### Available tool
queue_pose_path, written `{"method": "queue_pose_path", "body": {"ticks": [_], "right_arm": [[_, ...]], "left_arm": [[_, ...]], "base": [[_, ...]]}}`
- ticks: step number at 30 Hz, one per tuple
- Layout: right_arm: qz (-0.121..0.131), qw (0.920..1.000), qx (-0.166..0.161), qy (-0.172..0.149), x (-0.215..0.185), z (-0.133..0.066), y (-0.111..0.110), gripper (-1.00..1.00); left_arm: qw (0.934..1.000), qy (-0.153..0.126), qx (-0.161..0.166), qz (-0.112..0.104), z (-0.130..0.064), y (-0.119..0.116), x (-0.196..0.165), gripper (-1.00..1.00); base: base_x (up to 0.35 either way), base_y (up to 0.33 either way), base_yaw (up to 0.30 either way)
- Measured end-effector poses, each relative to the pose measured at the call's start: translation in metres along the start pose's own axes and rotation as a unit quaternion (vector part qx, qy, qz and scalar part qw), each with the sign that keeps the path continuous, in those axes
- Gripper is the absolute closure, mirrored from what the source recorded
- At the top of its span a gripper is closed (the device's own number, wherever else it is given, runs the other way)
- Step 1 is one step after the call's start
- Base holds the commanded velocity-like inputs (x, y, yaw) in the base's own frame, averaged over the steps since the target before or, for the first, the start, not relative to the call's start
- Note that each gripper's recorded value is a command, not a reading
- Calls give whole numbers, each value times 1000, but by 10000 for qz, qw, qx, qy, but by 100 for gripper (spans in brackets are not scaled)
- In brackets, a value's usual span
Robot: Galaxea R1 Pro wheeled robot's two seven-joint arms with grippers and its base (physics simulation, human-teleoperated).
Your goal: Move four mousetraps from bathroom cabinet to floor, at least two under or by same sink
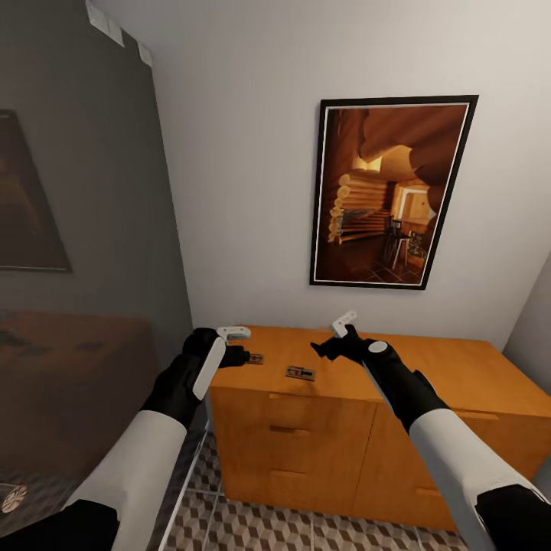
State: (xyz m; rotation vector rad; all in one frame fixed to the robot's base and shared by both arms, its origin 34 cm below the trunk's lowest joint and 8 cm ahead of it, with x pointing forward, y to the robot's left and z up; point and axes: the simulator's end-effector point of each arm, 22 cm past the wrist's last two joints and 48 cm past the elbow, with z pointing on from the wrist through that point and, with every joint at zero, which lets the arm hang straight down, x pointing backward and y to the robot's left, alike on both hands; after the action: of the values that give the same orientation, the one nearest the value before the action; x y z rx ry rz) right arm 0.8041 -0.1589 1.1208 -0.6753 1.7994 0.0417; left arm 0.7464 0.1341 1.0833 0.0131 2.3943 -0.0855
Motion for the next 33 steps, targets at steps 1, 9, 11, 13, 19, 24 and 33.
{"method": "queue_pose_path", "body": {"ticks": [1,9,11,13,19,24,33], "right_arm": [[31,10000,41,-30,-2,-1,-3,-100],[378,9983,397,-188,-8,-8,-35,-100],[468,9975,482,-216,-8,-10,-43,-100],[505,9971,514,-228,-8,-11,-45,-100],[532,9967,555,-255,-10,-13,-49,-100],[518,9965,574,-313,-16,-14,-51,-100],[506,9966,551,-343,-21,-16,-51,-100]], "left_arm": [[10000,-2,4,-2,0,0,0,-100],[9999,-146,15,-55,0,-1,-6,-100],[9997,-239,9,-86,0,0,-10,-100],[9995,-297,3,-105,0,0,-13,-100],[9992,-372,-4,-130,0,0,-16,-100],[9991,-394,-12,-140,-1,1,-17,-100],[9991,-406,-15,-142,-1,1,-18,-100]], "base": [[0,0,0],[0,0,0],[0,0,0],[0,0,0],[0,0,0],[0,0,0],[0,0,0]]}}
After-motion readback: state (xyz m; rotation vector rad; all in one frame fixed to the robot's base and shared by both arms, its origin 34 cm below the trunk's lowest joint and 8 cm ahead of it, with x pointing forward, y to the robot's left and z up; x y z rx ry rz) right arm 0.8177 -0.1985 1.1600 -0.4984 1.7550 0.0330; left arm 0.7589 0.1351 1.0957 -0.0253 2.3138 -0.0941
